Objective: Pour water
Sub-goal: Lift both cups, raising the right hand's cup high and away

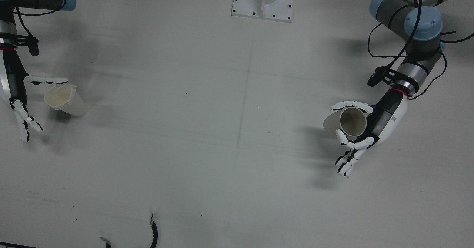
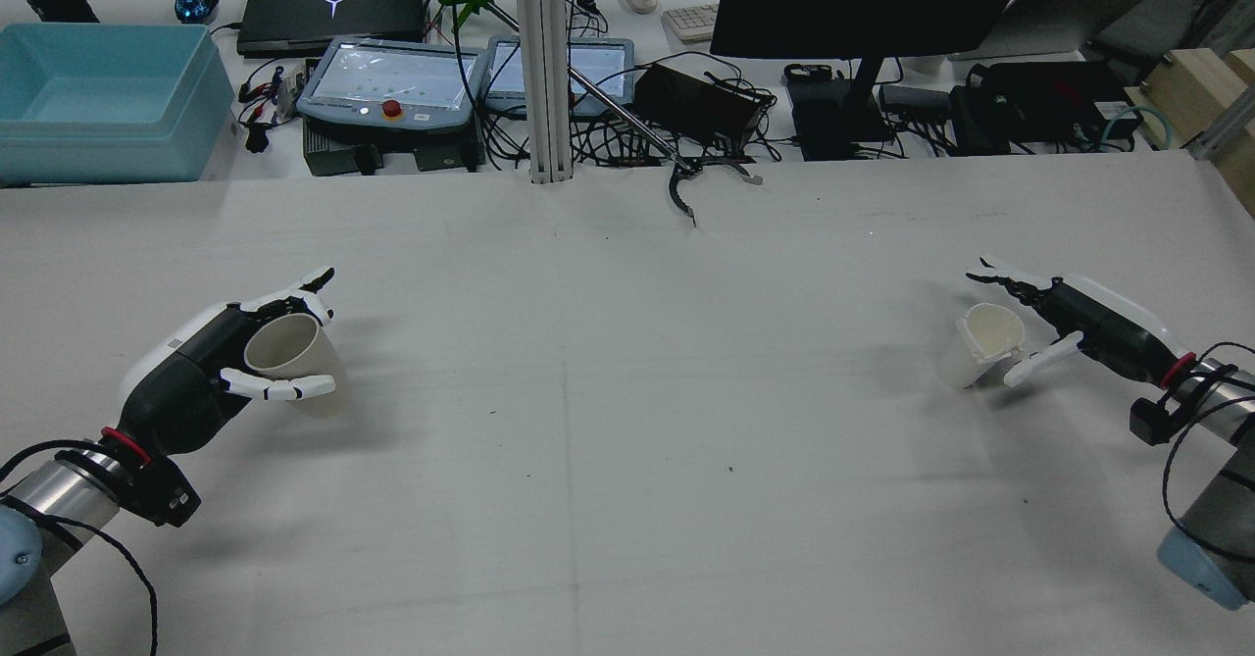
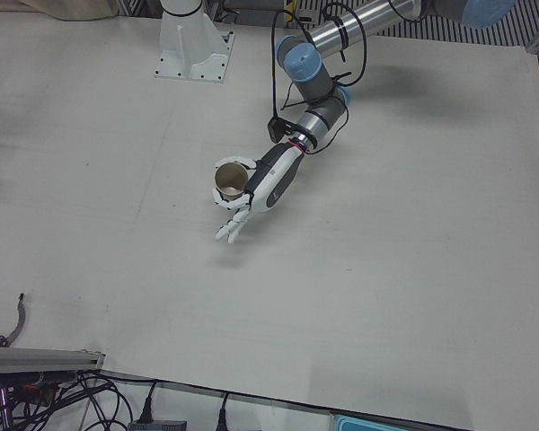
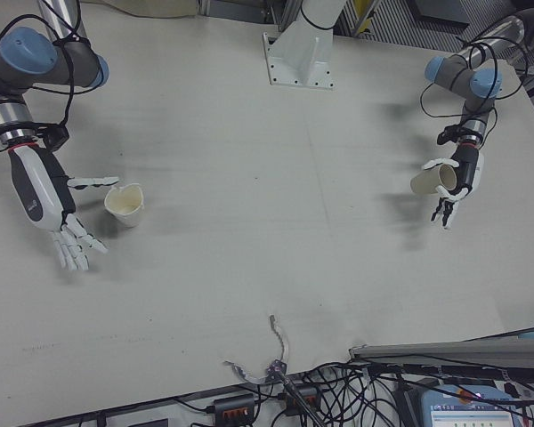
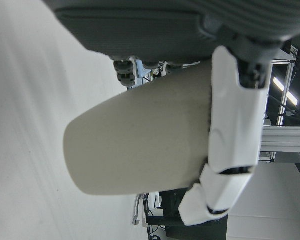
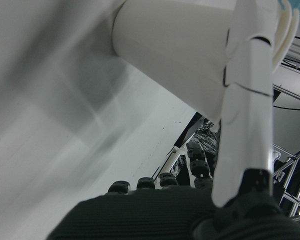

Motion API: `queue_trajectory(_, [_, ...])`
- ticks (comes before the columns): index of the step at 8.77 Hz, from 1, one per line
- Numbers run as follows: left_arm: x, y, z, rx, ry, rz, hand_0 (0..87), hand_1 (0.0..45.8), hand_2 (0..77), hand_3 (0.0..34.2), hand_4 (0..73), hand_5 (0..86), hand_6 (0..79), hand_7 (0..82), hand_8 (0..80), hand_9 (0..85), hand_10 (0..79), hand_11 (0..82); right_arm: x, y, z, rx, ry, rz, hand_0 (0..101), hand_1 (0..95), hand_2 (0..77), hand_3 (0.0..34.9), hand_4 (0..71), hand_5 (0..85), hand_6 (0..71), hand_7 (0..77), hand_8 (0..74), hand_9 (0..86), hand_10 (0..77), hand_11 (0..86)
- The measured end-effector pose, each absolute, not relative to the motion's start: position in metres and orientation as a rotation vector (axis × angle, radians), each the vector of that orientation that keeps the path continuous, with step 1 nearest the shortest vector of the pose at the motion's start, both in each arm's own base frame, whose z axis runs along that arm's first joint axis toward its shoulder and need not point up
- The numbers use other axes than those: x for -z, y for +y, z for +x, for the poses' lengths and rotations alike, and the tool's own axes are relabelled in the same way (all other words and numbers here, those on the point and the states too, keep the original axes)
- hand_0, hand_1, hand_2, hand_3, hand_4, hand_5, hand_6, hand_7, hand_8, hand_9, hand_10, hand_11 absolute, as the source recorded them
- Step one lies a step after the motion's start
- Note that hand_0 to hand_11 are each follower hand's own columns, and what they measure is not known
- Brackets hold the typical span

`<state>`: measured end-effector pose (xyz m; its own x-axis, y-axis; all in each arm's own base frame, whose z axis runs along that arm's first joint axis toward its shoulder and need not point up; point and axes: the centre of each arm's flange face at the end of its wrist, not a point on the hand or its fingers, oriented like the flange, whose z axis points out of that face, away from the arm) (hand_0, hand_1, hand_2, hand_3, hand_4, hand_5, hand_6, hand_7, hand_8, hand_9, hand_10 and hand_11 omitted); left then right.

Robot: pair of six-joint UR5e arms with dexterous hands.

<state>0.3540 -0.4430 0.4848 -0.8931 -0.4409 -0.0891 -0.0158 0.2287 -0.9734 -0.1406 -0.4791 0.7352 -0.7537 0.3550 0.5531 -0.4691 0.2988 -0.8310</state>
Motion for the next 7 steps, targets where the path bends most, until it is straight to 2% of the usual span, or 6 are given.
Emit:
queue_trajectory(1, [-0.487, -0.443, 0.352, 1.711, 2.161, -0.422, 63.8, 27.3, 25.1, 0.2, 36.5, 48.5, 3.3, 7.1, 0.5, 0.5, 6.0, 10.4, -0.731, -0.476, -0.153, -1.522, -1.884, 0.095, 63, 22.9, 1.1, 0.6, 2.7, 10.4, 1.1, 4.9, 1.1, 0.5, 0.5, 0.5])
queue_trajectory(3, [-0.489, -0.444, 0.35, 1.714, 2.16, -0.419, 63.8, 27.3, 25.6, 0.2, 36.5, 48.5, 3.3, 9.3, 0.5, 0.5, 6.0, 10.4, -0.724, -0.472, -0.173, -1.511, -1.89, 0.084, 64, 22.9, 1.1, 0.5, 2.7, 11.5, 1.6, 6.0, 1.1, 0.5, 0.5, 0.5])
queue_trajectory(5, [-0.49, -0.445, 0.348, 1.716, 2.162, -0.419, 63.8, 27.3, 25.6, 0.2, 36.5, 48.5, 3.3, 9.3, 0.5, 0.5, 6.0, 10.4, -0.717, -0.471, -0.179, -1.523, -1.892, 0.096, 78, 31.1, 1.1, 0.6, 19.1, 19.6, 8.7, 14.2, 2.2, 1.6, 2.7, 1.1])
queue_trajectory(6, [-0.49, -0.445, 0.348, 1.717, 2.162, -0.418, 64.1, 27.3, 25.6, 0.4, 36.5, 48.5, 3.3, 9.3, 0.5, 0.5, 6.0, 10.4, -0.716, -0.469, -0.18, -1.535, -1.876, 0.101, 80, 34.4, 12.5, 0.6, 27.8, 25.1, 14.7, 21.8, 6.0, 6.5, 6.5, 6.0])
queue_trajectory(7, [-0.49, -0.445, 0.348, 1.717, 2.162, -0.417, 64.1, 27.3, 25.6, 0.2, 36.5, 48.5, 3.3, 9.3, 0.5, 0.5, 6.0, 10.9, -0.716, -0.468, -0.18, -1.544, -1.864, 0.104, 80, 33.3, 18.5, 0.7, 34.9, 28.4, 24.5, 31.1, 18.5, 16.9, 18.0, 19.1])
